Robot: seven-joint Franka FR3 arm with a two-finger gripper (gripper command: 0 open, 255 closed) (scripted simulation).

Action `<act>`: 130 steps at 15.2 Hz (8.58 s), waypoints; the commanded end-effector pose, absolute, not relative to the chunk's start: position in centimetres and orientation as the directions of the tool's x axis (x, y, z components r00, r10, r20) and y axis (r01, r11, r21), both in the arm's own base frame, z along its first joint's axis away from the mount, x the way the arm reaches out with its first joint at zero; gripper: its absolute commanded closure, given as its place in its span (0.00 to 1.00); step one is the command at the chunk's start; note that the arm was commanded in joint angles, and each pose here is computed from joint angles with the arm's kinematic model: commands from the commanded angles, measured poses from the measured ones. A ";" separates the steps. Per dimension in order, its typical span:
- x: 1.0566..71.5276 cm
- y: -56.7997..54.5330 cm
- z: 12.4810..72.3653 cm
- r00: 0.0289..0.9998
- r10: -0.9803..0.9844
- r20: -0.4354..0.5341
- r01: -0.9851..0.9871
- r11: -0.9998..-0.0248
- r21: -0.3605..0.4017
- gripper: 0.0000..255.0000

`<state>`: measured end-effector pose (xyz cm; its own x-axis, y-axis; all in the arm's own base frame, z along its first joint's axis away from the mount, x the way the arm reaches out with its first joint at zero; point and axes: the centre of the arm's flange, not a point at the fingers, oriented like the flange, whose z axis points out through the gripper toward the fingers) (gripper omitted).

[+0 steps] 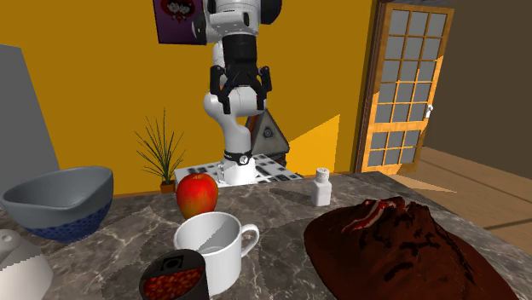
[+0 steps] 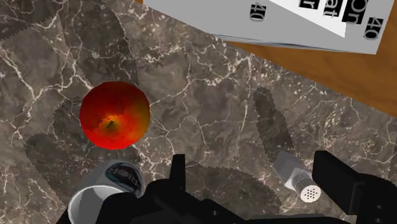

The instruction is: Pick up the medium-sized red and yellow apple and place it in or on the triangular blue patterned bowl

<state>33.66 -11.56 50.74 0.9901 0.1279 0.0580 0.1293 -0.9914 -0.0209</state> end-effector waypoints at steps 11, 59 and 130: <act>37.0 -23.1 44.0 0.965 0.259 0.030 0.257 -0.964 0.064 0.00; 37.2 -23.3 52.2 0.965 0.259 0.030 0.257 -0.964 0.064 1.00; 30.3 -46.9 52.2 0.965 0.259 0.030 0.257 -0.964 0.064 0.00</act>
